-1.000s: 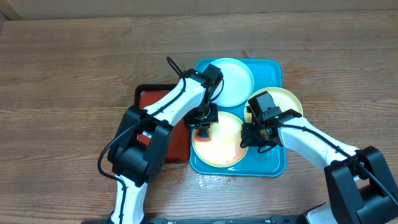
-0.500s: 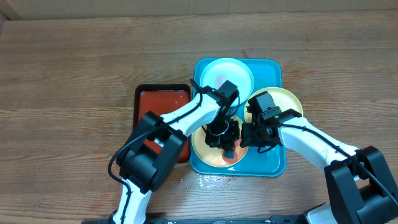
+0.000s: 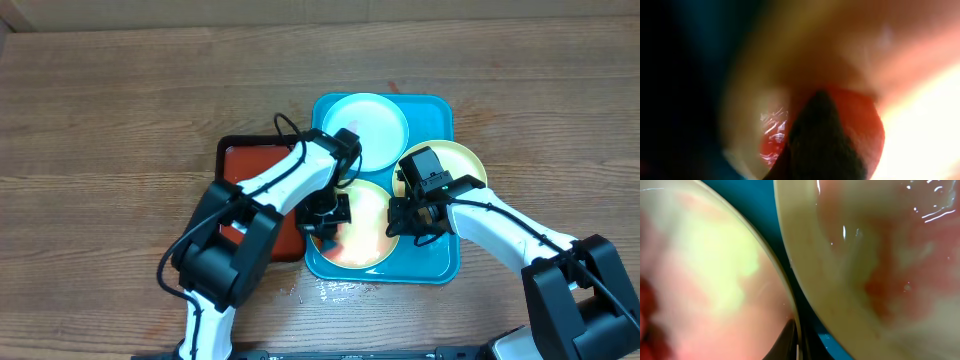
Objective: Clean dirty plates on tray and stack at the side
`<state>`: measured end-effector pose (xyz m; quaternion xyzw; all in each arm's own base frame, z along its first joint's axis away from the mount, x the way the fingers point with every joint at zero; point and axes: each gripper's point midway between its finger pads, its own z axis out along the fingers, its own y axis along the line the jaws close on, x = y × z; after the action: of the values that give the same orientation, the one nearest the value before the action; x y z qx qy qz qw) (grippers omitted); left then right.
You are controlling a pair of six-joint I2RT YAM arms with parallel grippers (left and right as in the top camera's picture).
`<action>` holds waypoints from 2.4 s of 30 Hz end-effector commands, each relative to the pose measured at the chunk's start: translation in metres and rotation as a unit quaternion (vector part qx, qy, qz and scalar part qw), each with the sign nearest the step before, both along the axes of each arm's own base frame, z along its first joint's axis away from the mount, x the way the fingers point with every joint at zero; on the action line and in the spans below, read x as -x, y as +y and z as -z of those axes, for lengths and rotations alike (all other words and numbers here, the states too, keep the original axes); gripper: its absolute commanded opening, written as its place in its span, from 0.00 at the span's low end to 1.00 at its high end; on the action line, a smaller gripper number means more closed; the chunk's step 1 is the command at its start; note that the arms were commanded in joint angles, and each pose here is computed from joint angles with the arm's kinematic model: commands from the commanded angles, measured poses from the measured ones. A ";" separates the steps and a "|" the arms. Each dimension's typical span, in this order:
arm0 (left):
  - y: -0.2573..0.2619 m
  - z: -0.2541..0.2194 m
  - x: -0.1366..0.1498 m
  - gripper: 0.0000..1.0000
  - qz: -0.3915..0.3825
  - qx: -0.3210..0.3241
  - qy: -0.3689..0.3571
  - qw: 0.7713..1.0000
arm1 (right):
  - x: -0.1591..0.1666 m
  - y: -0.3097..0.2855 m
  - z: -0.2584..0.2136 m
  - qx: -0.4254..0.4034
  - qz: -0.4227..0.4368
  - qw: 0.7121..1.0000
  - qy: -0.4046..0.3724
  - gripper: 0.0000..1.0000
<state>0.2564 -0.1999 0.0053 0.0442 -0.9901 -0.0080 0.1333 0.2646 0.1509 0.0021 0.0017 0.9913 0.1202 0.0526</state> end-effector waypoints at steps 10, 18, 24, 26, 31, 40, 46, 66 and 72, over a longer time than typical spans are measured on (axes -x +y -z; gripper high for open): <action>0.001 -0.101 -0.049 0.04 0.000 0.090 -0.153 0.984 | 0.020 -0.010 0.021 0.031 -0.004 0.999 0.039 0.04; 0.113 -0.099 -0.059 0.04 -0.049 -0.077 -0.174 0.980 | 0.020 -0.010 0.021 0.030 -0.004 0.999 0.038 0.04; 0.136 -0.043 -0.051 0.04 -0.088 -0.057 -0.158 0.982 | 0.020 -0.010 0.021 0.030 -0.004 0.999 0.038 0.04; 0.133 -0.034 -0.048 0.04 -0.093 -0.032 -0.150 0.984 | 0.020 -0.010 0.021 0.031 -0.004 0.999 0.039 0.04; 0.132 -0.040 -0.048 0.28 -0.092 -0.008 -0.140 0.986 | 0.013 -0.007 -0.005 0.034 -0.006 0.998 0.047 0.04; 0.134 -0.112 -0.074 0.50 -0.091 0.034 -0.169 0.981 | -0.047 -0.007 -0.106 0.076 -0.003 0.996 -0.052 0.04; 0.137 -0.184 -0.091 0.55 -0.096 0.086 -0.228 0.965 | -0.076 0.017 -0.149 0.068 -0.021 0.989 -0.132 0.04; 0.164 -0.273 -0.077 1.00 -0.100 0.089 -0.334 0.933 | -0.064 0.132 -0.211 0.267 -0.064 0.845 -0.459 0.04; 0.164 -0.273 -0.077 1.00 -0.100 0.090 -0.334 0.933 | -0.038 0.147 -0.230 0.294 -0.075 0.808 -0.504 0.04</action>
<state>0.3327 -0.0402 0.2702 0.1408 -0.9653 0.1177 -0.1857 0.3065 0.3008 0.1970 -0.1796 0.8432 -0.1607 0.4806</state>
